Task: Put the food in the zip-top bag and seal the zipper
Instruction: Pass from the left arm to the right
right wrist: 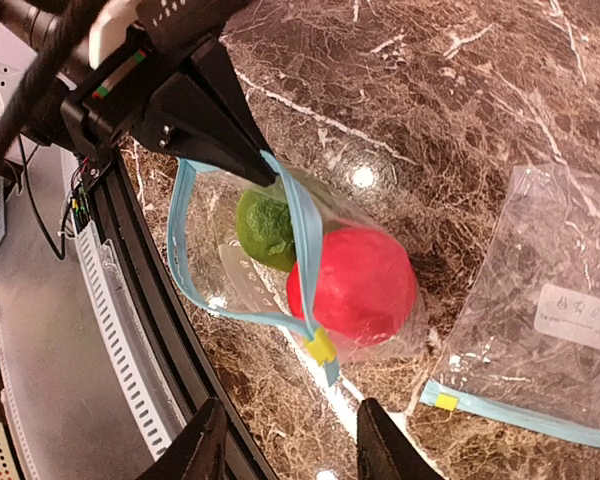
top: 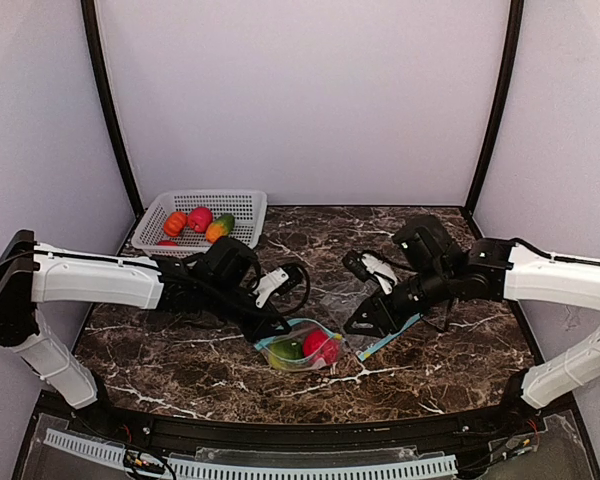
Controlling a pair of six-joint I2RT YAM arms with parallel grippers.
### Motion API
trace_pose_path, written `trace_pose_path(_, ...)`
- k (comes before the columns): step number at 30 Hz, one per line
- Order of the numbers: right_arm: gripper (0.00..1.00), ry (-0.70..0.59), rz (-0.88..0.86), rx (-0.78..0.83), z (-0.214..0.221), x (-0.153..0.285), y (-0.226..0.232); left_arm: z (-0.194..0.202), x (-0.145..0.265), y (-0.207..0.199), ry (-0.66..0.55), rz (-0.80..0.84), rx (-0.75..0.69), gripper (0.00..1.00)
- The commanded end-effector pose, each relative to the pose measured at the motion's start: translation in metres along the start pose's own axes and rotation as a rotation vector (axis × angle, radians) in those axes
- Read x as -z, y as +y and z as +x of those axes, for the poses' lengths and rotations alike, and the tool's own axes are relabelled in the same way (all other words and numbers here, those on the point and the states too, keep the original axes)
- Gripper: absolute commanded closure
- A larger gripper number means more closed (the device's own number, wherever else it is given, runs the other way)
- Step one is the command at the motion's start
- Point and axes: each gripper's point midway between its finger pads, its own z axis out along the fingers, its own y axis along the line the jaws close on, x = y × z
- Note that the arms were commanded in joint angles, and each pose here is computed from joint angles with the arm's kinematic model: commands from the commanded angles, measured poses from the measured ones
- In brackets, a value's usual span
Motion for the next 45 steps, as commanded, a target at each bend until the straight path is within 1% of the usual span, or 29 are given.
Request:
trace_pose_path(1, 0.58, -0.038, 0.003, 0.035, 0.013, -0.005, -0.007, 0.009, -0.004, 0.001, 0.020, 0.050, 0.075, 0.99)
trace_pose_path(4, 0.61, -0.024, 0.013, 0.030, 0.022, -0.012, -0.012, 0.012, -0.006, 0.002, 0.028, 0.062, 0.091, 0.99)
trace_pose_path(10, 0.65, 0.003, 0.083, 0.028, 0.024, -0.026, -0.028, 0.015, -0.006, 0.002, 0.035, 0.075, 0.104, 0.99)
trace_pose_path(16, 0.70, 0.031, 0.071, 0.046, 0.024, -0.039, -0.030, 0.015, -0.006, 0.001, 0.034, 0.079, 0.109, 0.99)
trace_pose_path(32, 0.81, 0.028, 0.020, 0.089, 0.020, -0.049, -0.021, 0.018, -0.007, 0.000, 0.039, 0.089, 0.116, 0.99)
trace_pose_path(39, 0.94, 0.025, 0.004, 0.103, 0.020, -0.050, -0.017, 0.018, -0.006, 0.000, 0.040, 0.091, 0.119, 0.99)
trace_pose_path(41, 1.00, 0.023, 0.003, 0.107, 0.020, -0.050, -0.017, 0.017, -0.006, 0.000, 0.039, 0.093, 0.118, 0.99)
trace_pose_path(45, 1.00, 0.017, 0.005, 0.111, 0.019, -0.048, -0.016, 0.018, -0.007, 0.000, 0.043, 0.092, 0.122, 0.99)
